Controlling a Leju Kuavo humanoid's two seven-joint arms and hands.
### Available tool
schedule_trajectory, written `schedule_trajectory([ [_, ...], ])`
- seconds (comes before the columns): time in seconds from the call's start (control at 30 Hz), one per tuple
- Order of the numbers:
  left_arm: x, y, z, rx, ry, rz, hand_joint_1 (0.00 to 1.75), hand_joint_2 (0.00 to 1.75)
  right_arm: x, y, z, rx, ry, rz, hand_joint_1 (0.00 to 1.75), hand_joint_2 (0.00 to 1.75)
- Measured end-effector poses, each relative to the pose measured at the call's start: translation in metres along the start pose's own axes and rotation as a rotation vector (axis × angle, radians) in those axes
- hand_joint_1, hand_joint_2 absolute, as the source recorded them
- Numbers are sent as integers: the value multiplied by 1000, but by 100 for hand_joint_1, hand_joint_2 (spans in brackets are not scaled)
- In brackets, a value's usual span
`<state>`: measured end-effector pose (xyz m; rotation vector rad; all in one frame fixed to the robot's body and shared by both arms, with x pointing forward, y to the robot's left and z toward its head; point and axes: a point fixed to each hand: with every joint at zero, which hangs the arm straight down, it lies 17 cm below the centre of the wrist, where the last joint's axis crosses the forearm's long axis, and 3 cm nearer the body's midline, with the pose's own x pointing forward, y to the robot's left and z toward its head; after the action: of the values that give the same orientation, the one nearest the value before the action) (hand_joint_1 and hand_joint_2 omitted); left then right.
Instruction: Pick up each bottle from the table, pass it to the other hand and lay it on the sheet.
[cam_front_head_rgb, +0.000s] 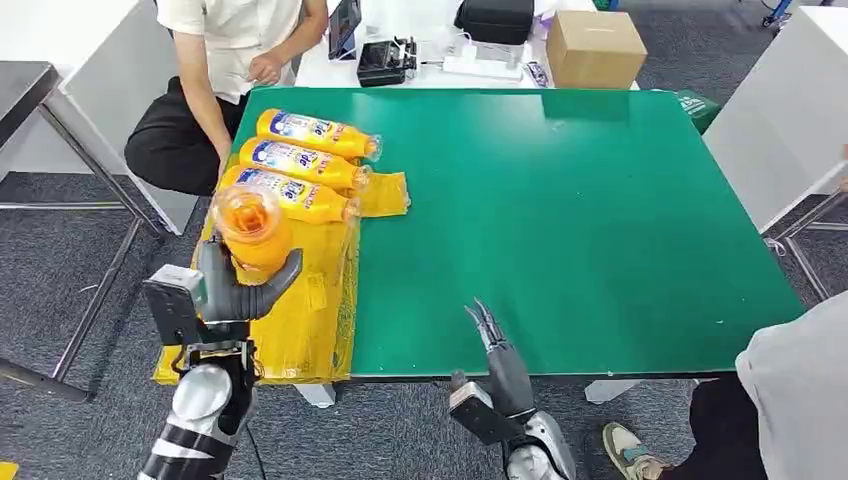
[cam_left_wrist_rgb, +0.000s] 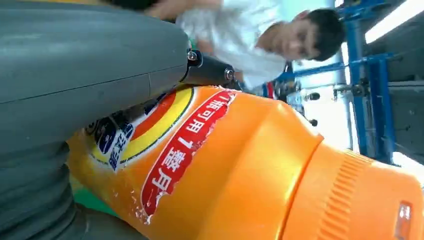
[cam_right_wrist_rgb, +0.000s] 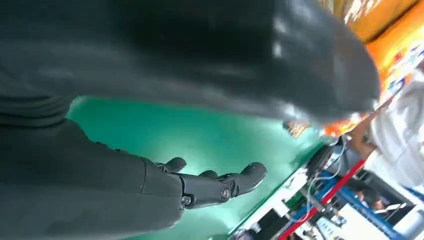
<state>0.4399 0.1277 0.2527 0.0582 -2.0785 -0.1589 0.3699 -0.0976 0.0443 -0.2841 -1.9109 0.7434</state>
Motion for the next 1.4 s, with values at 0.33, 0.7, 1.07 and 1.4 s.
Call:
schedule_trajectory([
  [0.33, -86, -63, -12, -283, 60, -654, 175, 175, 18, 12, -22, 43, -40, -57, 0, 0],
  [0.7, -175, -60, -2, -443, 228, -952, 175, 175, 27, 21, -43, 56, -42, -65, 0, 0],
  [1.07, -230, -26, 18, -542, 427, -1143, 2, 175, 34, 34, -45, 94, -48, -98, 0, 0],
  [1.4, -248, -15, 28, -585, 539, -1081, 0, 175, 35, 39, -47, 107, -49, -106, 0, 0],
])
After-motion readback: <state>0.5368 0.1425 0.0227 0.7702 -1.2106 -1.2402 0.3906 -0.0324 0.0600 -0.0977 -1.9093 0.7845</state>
